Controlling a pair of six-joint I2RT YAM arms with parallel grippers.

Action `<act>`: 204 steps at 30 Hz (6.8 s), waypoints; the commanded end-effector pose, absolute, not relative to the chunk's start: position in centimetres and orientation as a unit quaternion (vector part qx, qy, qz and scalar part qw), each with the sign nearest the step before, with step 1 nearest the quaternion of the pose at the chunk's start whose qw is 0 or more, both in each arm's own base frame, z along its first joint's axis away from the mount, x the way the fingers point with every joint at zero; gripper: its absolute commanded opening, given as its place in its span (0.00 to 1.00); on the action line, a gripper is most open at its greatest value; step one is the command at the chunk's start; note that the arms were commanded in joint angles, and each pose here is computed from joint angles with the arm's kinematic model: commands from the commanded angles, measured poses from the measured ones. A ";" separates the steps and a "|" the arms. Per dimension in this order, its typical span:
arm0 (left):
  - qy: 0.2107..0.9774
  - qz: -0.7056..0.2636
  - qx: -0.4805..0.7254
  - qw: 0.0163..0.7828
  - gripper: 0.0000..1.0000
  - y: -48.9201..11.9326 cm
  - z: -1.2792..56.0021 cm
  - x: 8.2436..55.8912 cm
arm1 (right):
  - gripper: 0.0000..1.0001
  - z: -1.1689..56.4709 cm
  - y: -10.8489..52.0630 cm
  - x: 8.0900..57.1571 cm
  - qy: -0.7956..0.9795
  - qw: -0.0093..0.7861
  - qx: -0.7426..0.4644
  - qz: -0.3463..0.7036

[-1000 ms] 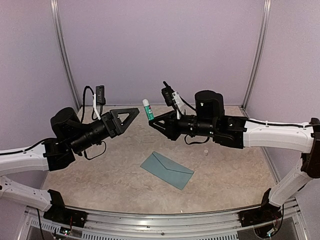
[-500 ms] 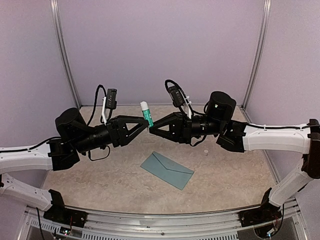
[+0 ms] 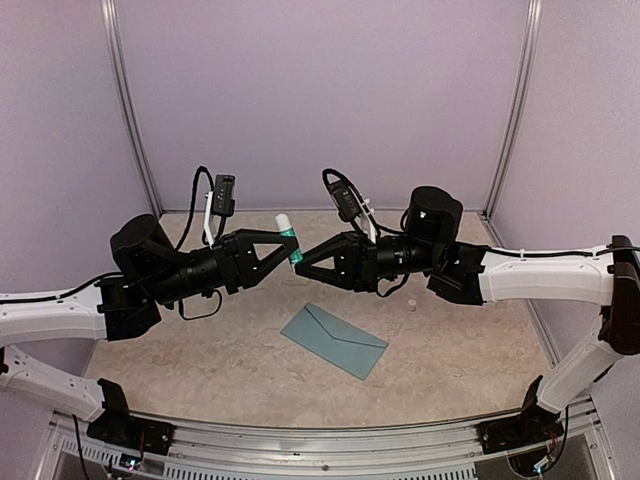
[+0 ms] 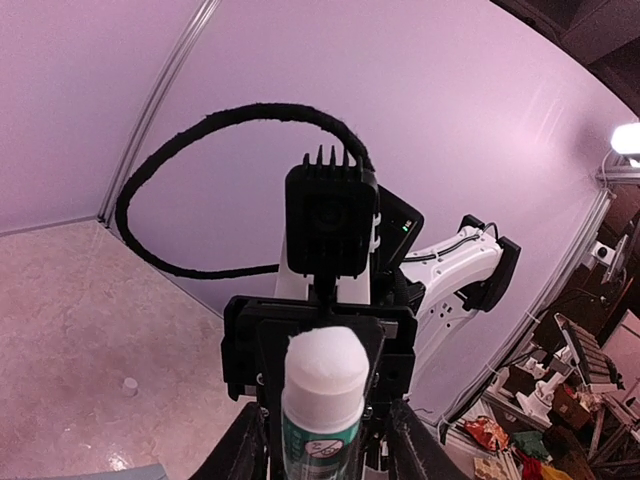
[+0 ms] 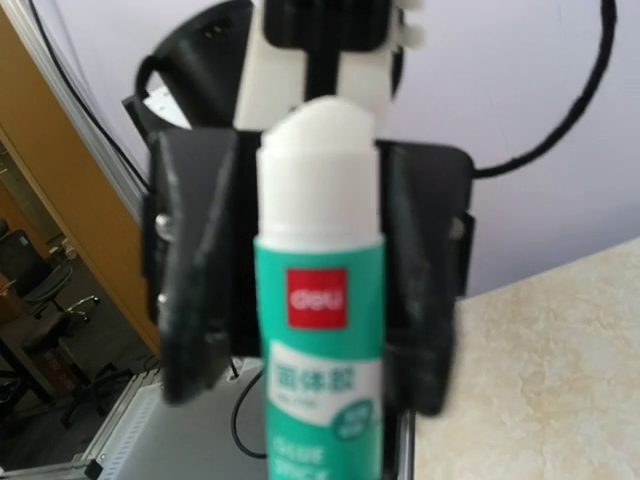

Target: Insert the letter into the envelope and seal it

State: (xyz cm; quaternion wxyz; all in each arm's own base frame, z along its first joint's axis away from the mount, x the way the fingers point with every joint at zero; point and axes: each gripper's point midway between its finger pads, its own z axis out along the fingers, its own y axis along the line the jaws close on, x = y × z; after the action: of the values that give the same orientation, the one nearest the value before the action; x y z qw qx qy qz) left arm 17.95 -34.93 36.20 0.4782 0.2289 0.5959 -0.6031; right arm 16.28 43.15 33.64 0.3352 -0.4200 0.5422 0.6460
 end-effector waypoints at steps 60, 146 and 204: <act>0.551 -0.625 0.245 0.496 0.00 -34.5 38.8 16.3 | 0.56 35.9 42.5 14.4 0.510 0.366 -0.430 0.649; 0.544 -0.622 0.269 0.495 0.00 -33.5 38.5 15.2 | 0.44 36.7 43.1 13.1 0.498 0.352 -0.446 0.655; 0.546 -0.619 0.266 0.498 0.00 -33.5 38.5 15.0 | 0.29 34.5 43.6 13.4 0.518 0.334 -0.445 0.650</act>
State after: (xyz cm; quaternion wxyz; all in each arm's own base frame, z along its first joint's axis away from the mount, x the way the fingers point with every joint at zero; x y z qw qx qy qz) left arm 15.42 -33.82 37.57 0.4879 0.2654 0.5593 -0.6154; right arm 13.32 43.62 34.96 0.3330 -0.4439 0.5162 0.6524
